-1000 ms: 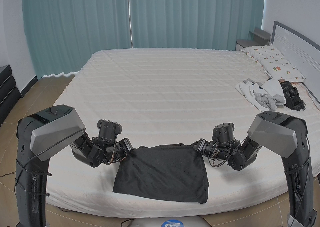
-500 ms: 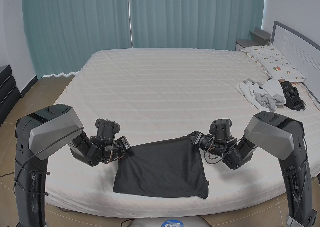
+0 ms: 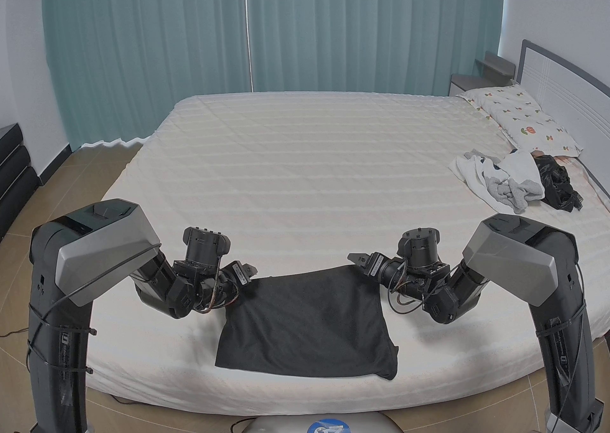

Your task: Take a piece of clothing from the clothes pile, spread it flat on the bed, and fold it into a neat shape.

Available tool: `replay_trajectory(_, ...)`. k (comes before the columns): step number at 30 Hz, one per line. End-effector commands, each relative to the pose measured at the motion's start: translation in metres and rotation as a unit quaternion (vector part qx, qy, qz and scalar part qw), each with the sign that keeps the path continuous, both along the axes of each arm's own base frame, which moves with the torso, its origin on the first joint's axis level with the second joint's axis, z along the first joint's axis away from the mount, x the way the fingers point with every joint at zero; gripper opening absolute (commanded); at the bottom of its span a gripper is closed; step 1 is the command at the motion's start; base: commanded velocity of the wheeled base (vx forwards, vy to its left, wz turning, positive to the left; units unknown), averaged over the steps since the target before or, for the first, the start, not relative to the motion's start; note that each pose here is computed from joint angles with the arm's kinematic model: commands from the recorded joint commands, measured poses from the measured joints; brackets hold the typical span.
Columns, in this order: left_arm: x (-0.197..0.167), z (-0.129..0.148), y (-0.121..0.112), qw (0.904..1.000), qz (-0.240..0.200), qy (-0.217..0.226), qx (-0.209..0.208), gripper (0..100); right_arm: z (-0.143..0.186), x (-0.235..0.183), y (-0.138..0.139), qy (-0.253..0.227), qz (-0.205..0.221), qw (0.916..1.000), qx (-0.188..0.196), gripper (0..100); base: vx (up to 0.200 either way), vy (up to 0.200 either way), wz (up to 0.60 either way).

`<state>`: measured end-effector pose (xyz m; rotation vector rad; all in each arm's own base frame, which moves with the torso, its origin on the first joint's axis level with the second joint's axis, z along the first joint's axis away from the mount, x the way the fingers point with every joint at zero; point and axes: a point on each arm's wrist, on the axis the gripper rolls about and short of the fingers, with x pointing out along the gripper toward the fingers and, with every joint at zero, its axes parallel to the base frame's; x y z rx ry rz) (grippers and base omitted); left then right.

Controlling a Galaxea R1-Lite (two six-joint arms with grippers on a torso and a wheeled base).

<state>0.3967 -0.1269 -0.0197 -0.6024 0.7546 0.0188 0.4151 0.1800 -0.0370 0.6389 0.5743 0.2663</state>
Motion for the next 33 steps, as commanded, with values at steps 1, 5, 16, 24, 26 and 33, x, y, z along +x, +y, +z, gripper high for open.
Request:
replay_trajectory(1, 0.0, 0.004, 0.003, 1.0, 0.004, -0.005, -0.001, 100, 0.002, 0.001, -0.006, -0.001, -0.013, 0.9999, -0.001, 100, 0.0, 0.0, 0.0)
replay_trajectory(5, 0.0, 0.017, 0.01, 0.9998, 0.015, -0.015, -0.007, 100, 0.01, 0.002, -0.022, 0.0, -0.036, 0.9993, 0.006, 100, 0.0, 0.0, 0.0)
replay_trajectory(16, -0.031, 0.059, 0.049, 0.9984, 0.048, -0.028, -0.013, 100, 0.048, -0.034, -0.051, 0.012, -0.051, 0.9986, 0.01, 100, 0.0, 0.0, 0.0)
replay_trajectory(24, -0.09, 0.129, 0.096, 0.9923, 0.061, -0.093, -0.055, 100, 0.128, -0.107, -0.084, -0.03, -0.061, 0.9972, 0.029, 100, 0.0, 0.0, 0.0)
replay_trajectory(26, -0.118, 0.155, 0.105, 0.9878, 0.059, -0.129, -0.065, 100, 0.154, -0.138, -0.097, -0.055, -0.066, 0.9958, 0.033, 100, 0.0, 0.0, 0.0)
replay_trajectory(33, -0.206, 0.203, 0.112, 0.9728, 0.026, -0.23, -0.018, 100, 0.203, -0.241, -0.128, -0.149, -0.049, 0.9875, -0.012, 100, 0.0, 0.0, 0.0)
